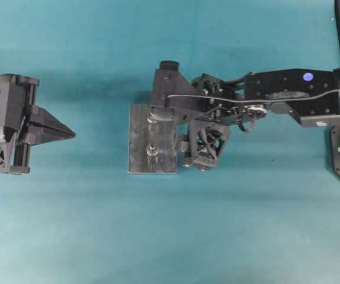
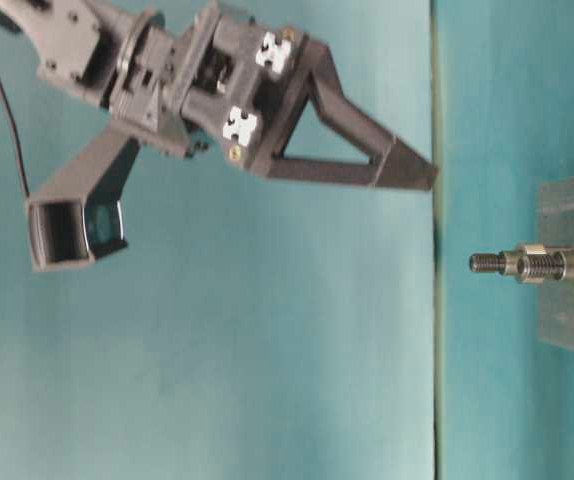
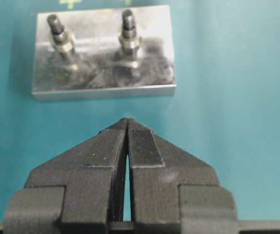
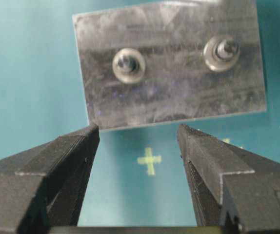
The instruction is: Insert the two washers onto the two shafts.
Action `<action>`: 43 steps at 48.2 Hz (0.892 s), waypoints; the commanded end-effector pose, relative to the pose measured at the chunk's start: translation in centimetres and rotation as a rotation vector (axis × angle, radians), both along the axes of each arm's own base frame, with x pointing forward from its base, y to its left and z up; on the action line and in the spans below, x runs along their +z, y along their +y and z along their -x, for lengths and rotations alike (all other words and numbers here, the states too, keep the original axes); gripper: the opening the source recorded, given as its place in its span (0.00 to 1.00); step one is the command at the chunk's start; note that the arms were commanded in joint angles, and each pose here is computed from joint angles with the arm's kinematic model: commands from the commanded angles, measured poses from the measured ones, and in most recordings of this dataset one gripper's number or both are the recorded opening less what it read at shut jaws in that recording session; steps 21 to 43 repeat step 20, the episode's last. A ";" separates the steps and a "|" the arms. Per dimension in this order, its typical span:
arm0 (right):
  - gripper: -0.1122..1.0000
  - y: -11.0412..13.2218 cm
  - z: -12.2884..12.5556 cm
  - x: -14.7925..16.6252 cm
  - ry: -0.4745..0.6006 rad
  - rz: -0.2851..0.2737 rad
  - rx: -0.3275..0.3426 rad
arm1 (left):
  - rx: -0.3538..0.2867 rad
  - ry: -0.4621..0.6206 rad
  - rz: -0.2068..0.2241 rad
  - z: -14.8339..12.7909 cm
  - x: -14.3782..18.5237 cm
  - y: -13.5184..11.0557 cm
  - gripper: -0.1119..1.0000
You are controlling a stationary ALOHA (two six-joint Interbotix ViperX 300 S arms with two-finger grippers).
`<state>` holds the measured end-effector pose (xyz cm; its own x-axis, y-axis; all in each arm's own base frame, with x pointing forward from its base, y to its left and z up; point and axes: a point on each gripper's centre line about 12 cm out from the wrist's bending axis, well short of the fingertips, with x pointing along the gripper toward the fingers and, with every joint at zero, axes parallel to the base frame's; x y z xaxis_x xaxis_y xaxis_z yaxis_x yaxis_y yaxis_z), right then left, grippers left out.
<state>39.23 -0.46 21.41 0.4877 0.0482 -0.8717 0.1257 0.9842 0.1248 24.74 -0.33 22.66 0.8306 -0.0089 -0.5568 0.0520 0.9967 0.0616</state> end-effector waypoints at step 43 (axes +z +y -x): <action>0.73 0.6 0.1 1.3 -0.044 -0.017 -0.013 | -0.021 -0.031 -0.003 -0.4 0.9 -0.5 0.10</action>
